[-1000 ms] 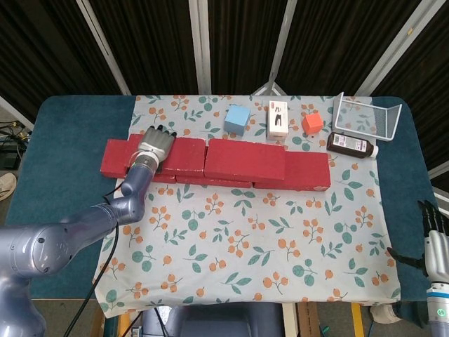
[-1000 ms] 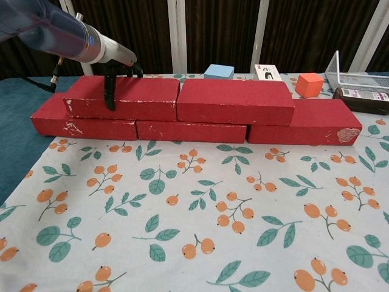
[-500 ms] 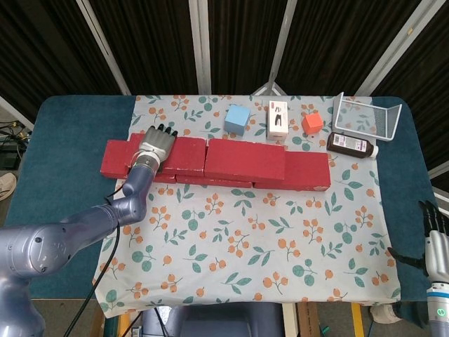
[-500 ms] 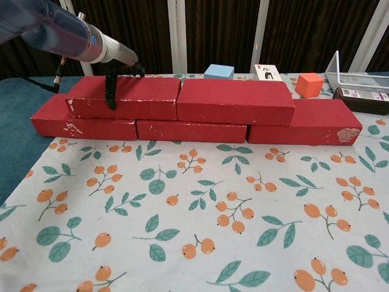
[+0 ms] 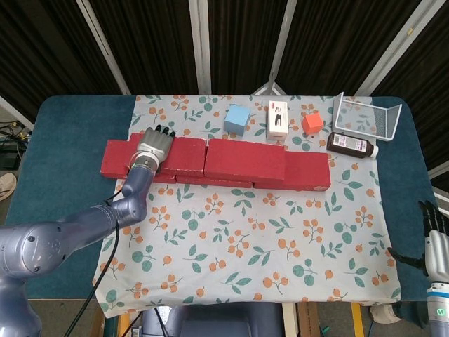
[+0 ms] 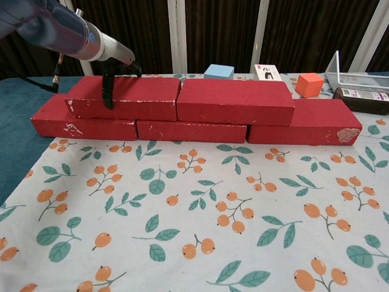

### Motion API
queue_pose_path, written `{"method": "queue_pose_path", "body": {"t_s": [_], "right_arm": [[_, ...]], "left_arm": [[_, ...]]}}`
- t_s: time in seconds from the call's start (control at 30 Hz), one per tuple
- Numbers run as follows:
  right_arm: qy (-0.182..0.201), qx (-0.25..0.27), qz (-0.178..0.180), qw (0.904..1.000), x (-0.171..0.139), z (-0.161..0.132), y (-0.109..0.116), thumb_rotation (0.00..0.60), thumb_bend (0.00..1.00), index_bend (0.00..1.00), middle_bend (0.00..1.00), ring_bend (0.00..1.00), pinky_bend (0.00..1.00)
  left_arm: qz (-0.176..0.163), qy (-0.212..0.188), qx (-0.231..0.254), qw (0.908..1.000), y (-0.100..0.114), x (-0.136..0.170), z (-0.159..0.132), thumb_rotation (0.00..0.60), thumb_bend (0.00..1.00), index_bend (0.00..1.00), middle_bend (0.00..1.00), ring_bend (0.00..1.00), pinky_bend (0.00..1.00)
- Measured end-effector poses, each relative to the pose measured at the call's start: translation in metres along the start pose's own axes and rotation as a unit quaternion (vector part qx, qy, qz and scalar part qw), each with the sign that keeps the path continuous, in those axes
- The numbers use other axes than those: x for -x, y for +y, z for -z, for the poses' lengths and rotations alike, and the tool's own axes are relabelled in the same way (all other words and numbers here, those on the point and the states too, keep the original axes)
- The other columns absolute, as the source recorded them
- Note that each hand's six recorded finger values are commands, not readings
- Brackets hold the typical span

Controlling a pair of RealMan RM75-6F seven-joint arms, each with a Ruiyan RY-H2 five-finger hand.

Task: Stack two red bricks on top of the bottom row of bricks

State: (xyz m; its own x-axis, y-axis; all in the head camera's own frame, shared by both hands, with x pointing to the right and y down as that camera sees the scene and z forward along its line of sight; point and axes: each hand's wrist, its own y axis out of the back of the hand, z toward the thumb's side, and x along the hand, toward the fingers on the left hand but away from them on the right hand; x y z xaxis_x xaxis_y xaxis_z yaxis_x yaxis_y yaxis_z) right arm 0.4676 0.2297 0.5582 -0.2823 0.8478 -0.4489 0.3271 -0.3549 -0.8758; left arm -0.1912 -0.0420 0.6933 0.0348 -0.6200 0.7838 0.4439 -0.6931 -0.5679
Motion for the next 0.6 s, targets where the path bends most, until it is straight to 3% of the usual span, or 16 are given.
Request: {"method": "queue_pose_path", "body": {"t_s": [0.5,0.6], "right_arm": [[-0.001,-0.001,0.001,1.0,-0.001,-0.001,-0.001,0.6,0.13,0.0,0.01,0.0,0.0],[-0.001,-0.001,0.001,1.0,0.0,-0.001,-0.001,0.6,0.13,0.0,0.01,0.0,0.0]], "left_arm": [[0.012,0.025,0.006,0.9996,0.007,0.012,0.019,0.6,0.0,0.0,0.02,0.03,0.29],[0.007,0.028,0.014,0.9995,0.012,0.015,0.025,0.6,0.0,0.0,0.01,0.03,0.25]]}}
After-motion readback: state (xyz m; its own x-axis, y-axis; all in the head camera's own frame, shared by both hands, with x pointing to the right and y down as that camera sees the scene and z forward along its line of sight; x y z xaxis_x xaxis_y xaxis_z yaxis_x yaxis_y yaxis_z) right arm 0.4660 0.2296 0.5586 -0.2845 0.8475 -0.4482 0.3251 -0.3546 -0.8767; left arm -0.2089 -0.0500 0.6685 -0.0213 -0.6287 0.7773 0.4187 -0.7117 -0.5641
